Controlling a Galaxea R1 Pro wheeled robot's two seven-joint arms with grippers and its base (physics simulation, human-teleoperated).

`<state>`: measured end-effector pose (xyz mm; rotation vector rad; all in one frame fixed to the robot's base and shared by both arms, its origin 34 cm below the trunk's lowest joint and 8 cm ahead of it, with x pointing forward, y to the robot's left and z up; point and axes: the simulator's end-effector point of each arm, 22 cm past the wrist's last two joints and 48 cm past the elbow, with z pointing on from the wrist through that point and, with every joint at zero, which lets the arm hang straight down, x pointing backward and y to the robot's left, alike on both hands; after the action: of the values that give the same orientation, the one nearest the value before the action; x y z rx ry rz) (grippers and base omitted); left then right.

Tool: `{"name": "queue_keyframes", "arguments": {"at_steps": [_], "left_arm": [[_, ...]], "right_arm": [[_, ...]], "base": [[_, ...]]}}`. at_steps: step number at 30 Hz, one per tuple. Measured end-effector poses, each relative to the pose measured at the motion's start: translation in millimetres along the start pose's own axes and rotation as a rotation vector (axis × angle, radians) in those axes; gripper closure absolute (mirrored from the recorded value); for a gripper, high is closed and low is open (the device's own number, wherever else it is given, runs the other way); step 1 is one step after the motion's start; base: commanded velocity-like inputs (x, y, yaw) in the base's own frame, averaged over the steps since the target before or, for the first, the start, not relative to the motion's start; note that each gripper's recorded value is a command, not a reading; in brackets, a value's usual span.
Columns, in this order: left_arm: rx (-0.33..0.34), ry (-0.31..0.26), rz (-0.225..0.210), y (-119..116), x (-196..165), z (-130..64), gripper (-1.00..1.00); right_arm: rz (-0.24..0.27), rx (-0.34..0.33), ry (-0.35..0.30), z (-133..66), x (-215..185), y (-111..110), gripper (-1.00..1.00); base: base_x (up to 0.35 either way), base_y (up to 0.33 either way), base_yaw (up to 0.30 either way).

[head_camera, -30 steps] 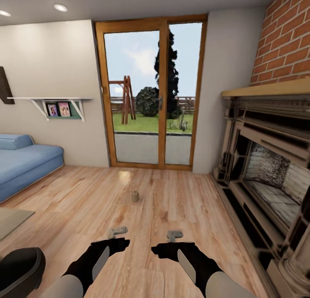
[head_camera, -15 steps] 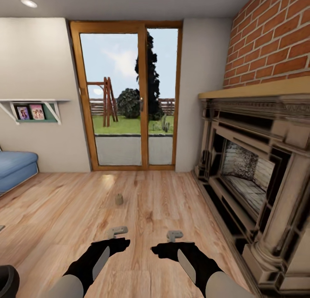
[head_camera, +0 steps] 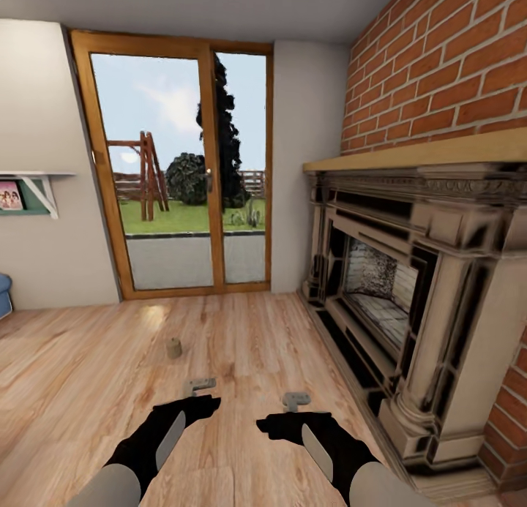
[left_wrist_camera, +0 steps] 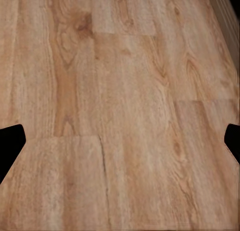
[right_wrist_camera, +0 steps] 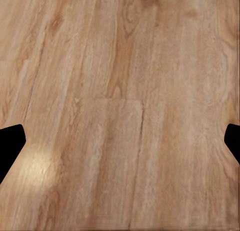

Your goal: Place each of the two pumpkins and all three candles from the living room inside a cabinet in the living room (use any cabinet), then make sure every cabinet is closed, and position the cauldron so it is next to a table in the living room.

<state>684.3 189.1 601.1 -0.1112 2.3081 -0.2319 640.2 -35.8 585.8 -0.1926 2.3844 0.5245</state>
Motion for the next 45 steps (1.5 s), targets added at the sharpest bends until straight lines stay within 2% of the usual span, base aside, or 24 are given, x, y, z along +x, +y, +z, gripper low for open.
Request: {"name": "queue_keyframes", "arguments": {"at_steps": [5,14,20,37,45], "left_arm": [[0.003,-0.009,0.002,-2,-4,-1.6,-1.00],[0.004,-0.009,0.003,-2,-5,-2.2,-1.00],[0.004,-0.006,0.002,-3,-3,-1.1,-1.00],[0.004,0.012,0.001,-9,-21,-14.0,-1.00],[0.004,0.011,0.000,-9,-22,-14.0,-1.00]], "right_arm": [[-0.001,0.000,-0.003,-0.9,-2,0,-1.00],[-0.004,-0.004,-0.003,-1.3,-2,2,-1.00],[0.000,-0.036,0.002,-0.6,0,8,-1.00],[0.007,-0.043,0.015,-15.3,-18,16,-1.00],[0.009,-0.045,0.013,-15.4,-18,17,-1.00]], "base": [[-0.284,0.110,-0.231],[-0.257,0.087,-0.035],[-0.027,0.006,-0.170],[-0.001,0.000,-0.233],[0.000,0.000,-0.280]]}}
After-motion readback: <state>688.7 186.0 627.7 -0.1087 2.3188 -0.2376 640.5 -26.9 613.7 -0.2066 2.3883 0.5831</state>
